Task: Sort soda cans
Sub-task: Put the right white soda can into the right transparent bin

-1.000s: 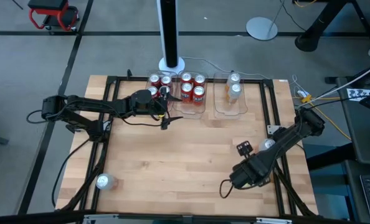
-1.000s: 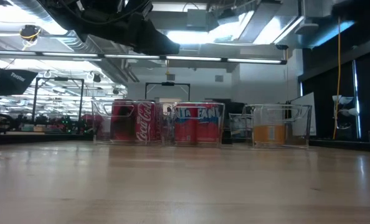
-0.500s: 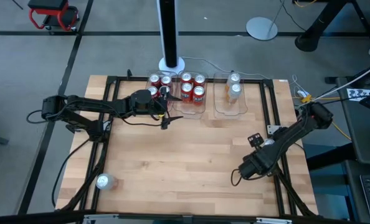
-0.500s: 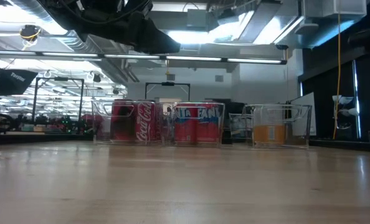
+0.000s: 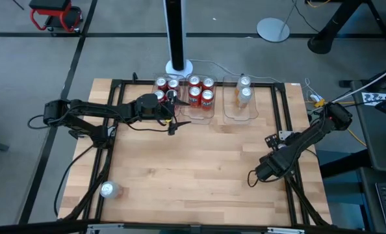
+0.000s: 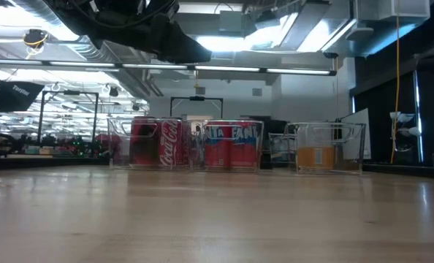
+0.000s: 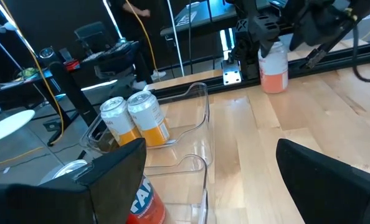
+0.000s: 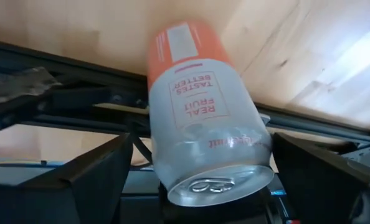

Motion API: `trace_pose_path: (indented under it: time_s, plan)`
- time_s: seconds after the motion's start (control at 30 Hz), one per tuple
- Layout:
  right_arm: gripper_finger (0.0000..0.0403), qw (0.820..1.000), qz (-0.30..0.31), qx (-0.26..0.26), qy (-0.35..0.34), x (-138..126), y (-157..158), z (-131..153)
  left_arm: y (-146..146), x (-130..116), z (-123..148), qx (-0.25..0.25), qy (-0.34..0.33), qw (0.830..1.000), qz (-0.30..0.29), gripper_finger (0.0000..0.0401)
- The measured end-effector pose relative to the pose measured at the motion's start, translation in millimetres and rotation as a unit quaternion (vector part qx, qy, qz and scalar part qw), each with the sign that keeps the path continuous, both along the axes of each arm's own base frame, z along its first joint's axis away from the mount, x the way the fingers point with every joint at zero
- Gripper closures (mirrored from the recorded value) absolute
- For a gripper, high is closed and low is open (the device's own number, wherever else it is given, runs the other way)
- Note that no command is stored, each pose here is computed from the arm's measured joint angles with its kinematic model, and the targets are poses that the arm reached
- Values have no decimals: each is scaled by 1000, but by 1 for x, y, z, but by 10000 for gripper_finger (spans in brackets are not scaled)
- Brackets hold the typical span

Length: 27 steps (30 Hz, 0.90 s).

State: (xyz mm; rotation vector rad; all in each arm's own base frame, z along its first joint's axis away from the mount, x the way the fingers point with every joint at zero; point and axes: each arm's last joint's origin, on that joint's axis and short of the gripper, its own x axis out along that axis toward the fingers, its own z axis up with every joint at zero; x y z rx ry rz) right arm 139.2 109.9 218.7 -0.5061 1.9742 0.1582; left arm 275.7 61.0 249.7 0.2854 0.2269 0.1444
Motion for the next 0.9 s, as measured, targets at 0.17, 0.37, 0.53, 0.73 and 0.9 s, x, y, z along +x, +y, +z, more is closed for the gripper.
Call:
trace_pose_path:
  time_s: [0.17,0.37,0.53,0.73,0.9]
  plan:
    - [21,1000,0,-9,12,-3,-3,-6,0,0,0,0,0,1000,0,54]
    - [21,1000,6,-3,5,-2,-2,-7,0,0,0,0,0,1000,0,54]
    - [21,999,32,-16,-3,-1,-3,-6,0,0,0,0,0,1000,0,54]
    - [33,999,34,-20,2,-2,-4,-6,0,0,0,0,1,1000,0,54]
    - [52,999,35,-21,16,-6,-6,-12,0,0,0,0,1,1000,0,54]
